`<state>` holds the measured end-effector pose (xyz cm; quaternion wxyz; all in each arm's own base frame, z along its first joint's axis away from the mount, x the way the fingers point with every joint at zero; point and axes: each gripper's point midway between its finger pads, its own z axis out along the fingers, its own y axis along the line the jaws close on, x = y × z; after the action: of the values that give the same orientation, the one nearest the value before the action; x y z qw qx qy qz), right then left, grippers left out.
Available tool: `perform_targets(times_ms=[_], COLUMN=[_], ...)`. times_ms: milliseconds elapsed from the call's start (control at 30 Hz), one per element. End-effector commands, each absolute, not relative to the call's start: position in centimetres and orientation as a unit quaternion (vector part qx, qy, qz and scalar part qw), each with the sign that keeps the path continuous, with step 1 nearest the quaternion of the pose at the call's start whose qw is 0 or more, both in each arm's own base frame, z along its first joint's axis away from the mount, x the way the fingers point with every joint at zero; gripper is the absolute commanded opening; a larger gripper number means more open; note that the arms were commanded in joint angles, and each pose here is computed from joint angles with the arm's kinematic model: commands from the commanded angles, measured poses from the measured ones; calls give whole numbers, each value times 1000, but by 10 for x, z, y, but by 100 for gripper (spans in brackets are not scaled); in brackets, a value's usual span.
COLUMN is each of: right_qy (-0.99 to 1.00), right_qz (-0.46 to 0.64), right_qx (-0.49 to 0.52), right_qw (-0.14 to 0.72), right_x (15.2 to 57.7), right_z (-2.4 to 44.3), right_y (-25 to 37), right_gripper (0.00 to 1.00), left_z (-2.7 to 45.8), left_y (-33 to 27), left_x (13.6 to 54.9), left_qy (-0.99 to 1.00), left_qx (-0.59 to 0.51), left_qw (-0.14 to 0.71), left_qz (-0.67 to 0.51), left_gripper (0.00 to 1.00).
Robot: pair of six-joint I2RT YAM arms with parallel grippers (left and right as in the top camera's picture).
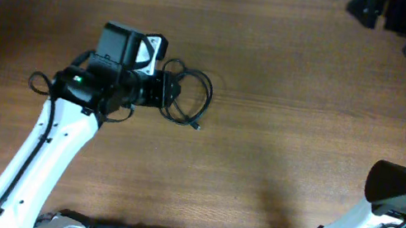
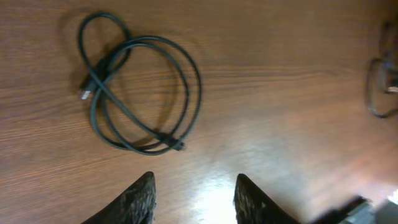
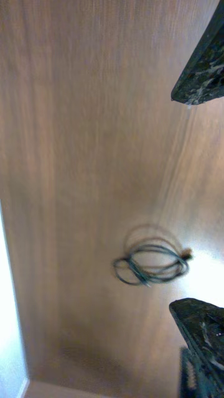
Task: Untangle cables
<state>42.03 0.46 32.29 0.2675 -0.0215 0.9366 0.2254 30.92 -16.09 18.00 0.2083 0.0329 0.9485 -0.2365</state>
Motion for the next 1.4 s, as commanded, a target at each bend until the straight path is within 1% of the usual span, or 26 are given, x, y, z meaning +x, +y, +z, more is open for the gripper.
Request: perform_targets(times_ms=[0,67,167,333,400,567,633,733,833,867,933,1000,1167,1300,1367], right_qy=[935,942,948,950,957,953,952,954,954,954,957,966,971,970,971], right_qz=[243,239,235,248,236,243,243,246,251,254,252,233,229,233,232], right_qx=[-88,-106,-135,-163,-152,-174,-184,-172,-158,-153,-137,-99,-45,-22,-14], right_qw=[241,210,167,101,78,37,27,24,34,40,47,55,60,63,66], right_x=[401,388,372,353,351,343,341,345,350,352,355,361,365,368,369], right_z=[326,319,306,278,262,222,205,176,156,146,135,121,97,92,90], right_y=[50,66,93,135,141,166,175,193,210,220,228,228,231,232,233], right_gripper=[100,99,99,99,99,99,99,100,88,78,73,68,68,68,68], left_z=[156,148,140,144,146,150,150,153,156,156,157,158,169,182,191], left_y=[-149,-149,-150,-158,-157,-152,-149,-153,-157,-158,-158,-158,-158,-154,-148], left_x=[320,323,324,320,321,322,322,319,317,317,316,316,315,315,316], left_qy=[964,967,969,965,963,956,956,953,950,949,949,949,945,937,933], left_qx=[-4,-8,-8,-3,-9,-16,-22,-7,3,4,4,4,16,82,80], left_qw=[202,193,183,173,168,157,154,154,152,150,150,152,171,215,230], left_qz=[-171,-167,-165,-195,-210,-249,-249,-260,-273,-277,-277,-278,-280,-262,-265], left_gripper=[45,47,45,45,45,45,45,46,47,47,48,48,47,47,43])
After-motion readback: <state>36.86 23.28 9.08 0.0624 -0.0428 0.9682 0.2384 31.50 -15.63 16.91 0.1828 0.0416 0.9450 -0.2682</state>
